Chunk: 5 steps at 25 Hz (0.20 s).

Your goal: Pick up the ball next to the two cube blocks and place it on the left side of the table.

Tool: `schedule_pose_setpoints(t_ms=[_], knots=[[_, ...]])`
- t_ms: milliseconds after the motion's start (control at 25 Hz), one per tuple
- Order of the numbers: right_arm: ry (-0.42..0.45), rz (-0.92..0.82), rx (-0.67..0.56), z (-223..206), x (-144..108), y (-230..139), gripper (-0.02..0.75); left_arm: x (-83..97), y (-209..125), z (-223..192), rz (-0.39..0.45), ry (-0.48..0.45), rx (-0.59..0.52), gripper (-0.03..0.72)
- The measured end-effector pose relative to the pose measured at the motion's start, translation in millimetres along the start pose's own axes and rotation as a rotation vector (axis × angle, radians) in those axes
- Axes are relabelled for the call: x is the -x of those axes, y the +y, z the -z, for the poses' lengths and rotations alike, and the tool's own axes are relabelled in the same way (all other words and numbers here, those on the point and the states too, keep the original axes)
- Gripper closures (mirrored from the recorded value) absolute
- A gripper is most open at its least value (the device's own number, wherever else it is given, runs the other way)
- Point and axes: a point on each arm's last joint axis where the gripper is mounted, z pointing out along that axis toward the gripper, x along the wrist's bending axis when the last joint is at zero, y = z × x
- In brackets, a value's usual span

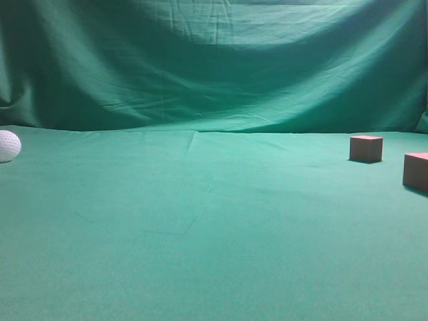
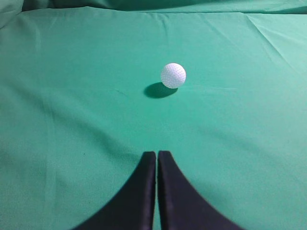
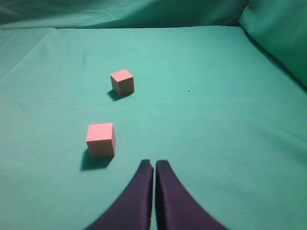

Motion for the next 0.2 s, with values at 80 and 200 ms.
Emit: schedule_pose_setpoints(t_ms=[80,200], knots=[[0.0,0.0,0.0,0.0,0.0,0.0,0.738,0.0,0.0,0.0,0.0,0.0,0.0,0.688],[0.0,0.0,0.0,0.0,0.0,0.0,0.738,0.0,0.0,0.0,0.0,0.0,0.0,0.688]])
